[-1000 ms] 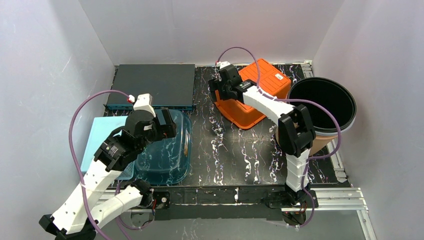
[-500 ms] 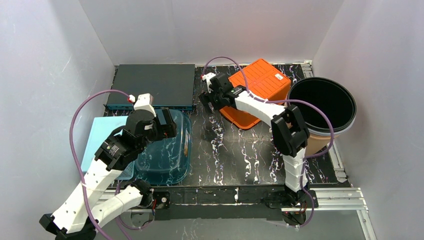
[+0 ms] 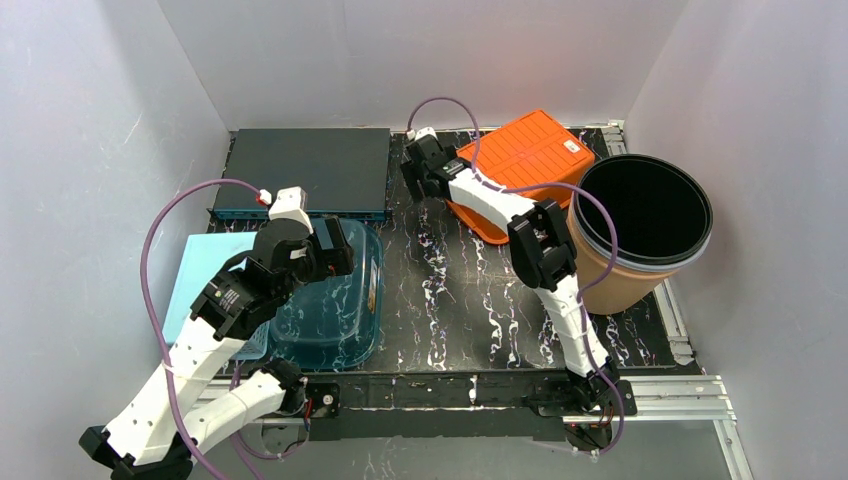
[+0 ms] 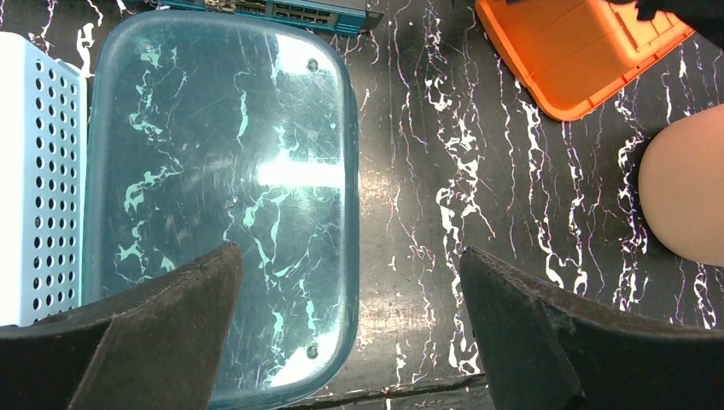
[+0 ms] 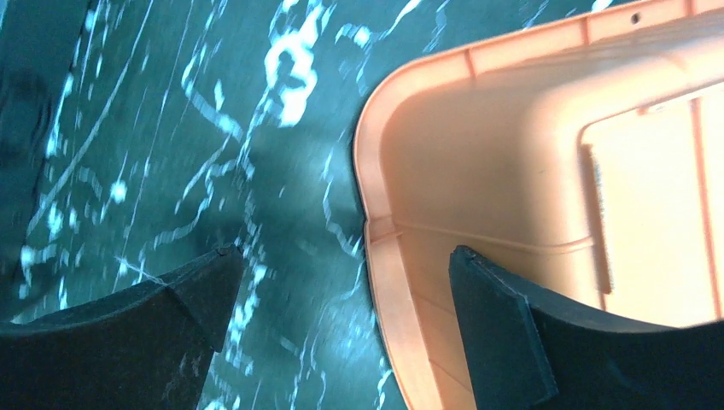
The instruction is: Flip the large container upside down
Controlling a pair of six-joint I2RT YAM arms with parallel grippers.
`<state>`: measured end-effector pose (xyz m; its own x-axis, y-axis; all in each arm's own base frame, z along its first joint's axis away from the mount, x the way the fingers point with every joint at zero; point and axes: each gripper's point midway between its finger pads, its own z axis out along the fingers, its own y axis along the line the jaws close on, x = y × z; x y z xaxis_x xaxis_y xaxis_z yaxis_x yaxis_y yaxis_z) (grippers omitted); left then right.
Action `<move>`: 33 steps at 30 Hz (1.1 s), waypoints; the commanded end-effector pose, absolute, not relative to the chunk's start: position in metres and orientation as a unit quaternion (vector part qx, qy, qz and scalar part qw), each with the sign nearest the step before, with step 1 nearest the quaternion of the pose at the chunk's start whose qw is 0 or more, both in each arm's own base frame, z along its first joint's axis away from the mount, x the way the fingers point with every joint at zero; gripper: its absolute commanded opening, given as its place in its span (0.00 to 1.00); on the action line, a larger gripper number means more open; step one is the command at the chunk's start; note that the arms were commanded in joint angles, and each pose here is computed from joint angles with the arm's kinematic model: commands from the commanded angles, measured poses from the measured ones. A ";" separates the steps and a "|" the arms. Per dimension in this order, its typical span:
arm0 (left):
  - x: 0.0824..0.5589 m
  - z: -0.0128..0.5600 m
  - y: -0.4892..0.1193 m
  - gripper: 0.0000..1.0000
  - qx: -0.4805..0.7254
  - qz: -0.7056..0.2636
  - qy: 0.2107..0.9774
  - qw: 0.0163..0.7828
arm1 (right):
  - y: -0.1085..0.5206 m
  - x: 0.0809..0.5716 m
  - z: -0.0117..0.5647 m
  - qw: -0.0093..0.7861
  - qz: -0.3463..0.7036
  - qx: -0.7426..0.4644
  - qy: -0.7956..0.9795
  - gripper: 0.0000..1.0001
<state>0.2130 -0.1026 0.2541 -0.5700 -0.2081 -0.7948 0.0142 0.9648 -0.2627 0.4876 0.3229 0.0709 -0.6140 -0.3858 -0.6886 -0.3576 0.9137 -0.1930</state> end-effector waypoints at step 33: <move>0.217 0.252 -0.100 0.97 -0.058 -0.098 0.888 0.445 | 0.251 0.479 0.188 0.460 -0.026 -0.149 0.875 0.99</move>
<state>0.2177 -0.1040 0.2462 -0.6162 -0.1677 -0.7695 -0.0017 0.9774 -0.2116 0.4949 0.3083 0.1209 -0.5673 -0.3450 -0.7477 -0.4088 0.9062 -0.1080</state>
